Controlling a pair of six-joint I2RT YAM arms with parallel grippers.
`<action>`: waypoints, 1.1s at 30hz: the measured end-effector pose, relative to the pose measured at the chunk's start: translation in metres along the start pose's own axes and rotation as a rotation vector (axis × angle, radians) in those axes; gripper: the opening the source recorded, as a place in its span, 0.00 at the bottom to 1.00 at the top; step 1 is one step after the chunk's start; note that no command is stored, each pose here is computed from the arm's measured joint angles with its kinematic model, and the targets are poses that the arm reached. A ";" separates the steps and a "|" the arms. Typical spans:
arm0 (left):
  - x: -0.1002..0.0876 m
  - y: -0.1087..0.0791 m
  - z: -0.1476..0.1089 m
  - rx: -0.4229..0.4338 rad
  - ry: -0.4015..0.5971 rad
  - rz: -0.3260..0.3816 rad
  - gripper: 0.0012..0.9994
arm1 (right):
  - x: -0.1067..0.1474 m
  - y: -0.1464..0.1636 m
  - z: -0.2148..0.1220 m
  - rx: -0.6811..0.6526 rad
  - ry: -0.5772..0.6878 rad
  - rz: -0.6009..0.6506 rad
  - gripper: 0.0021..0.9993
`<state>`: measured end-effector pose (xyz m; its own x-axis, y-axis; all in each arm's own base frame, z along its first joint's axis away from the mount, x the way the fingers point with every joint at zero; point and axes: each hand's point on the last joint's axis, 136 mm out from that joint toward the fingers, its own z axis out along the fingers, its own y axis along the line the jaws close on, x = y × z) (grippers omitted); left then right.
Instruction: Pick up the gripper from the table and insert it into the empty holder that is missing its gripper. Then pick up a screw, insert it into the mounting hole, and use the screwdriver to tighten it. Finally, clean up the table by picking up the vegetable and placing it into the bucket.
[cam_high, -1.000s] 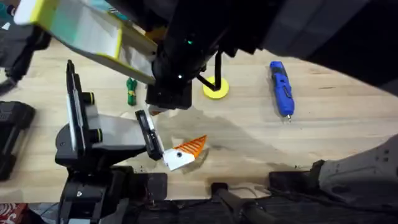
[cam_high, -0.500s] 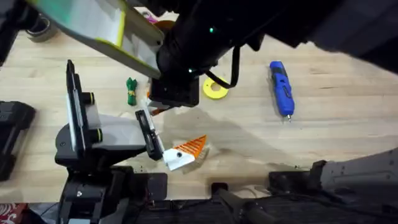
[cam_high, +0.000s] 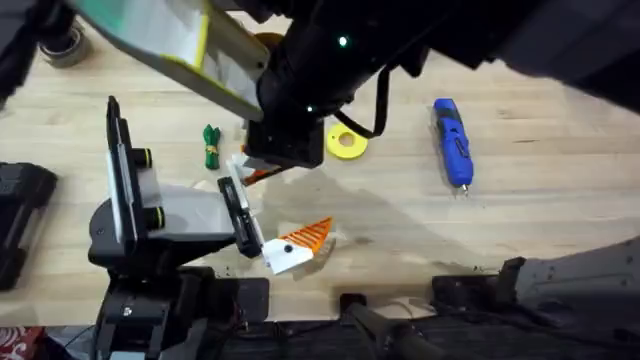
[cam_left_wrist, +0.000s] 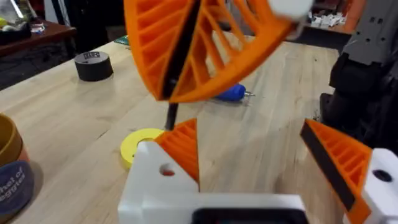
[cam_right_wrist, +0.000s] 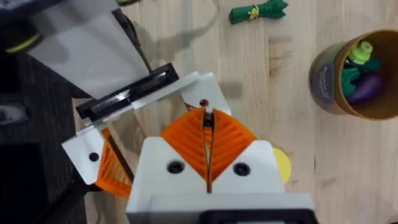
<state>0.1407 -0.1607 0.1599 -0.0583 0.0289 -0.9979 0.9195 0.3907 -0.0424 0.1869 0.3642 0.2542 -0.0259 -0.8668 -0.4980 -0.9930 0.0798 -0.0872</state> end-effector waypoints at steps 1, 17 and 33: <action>0.000 0.000 0.000 0.000 0.000 0.000 0.99 | 0.001 0.000 0.000 -0.001 0.003 0.002 0.00; 0.000 0.000 0.000 0.000 0.000 0.000 0.99 | 0.001 -0.002 0.002 0.000 0.005 0.024 0.00; 0.000 0.000 0.000 0.000 0.000 0.000 0.99 | 0.001 0.002 0.008 -0.024 0.009 0.026 0.00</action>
<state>0.1407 -0.1607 0.1599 -0.0583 0.0289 -0.9979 0.9195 0.3907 -0.0424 0.1858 0.3679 0.2464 -0.0532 -0.8691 -0.4917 -0.9945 0.0908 -0.0529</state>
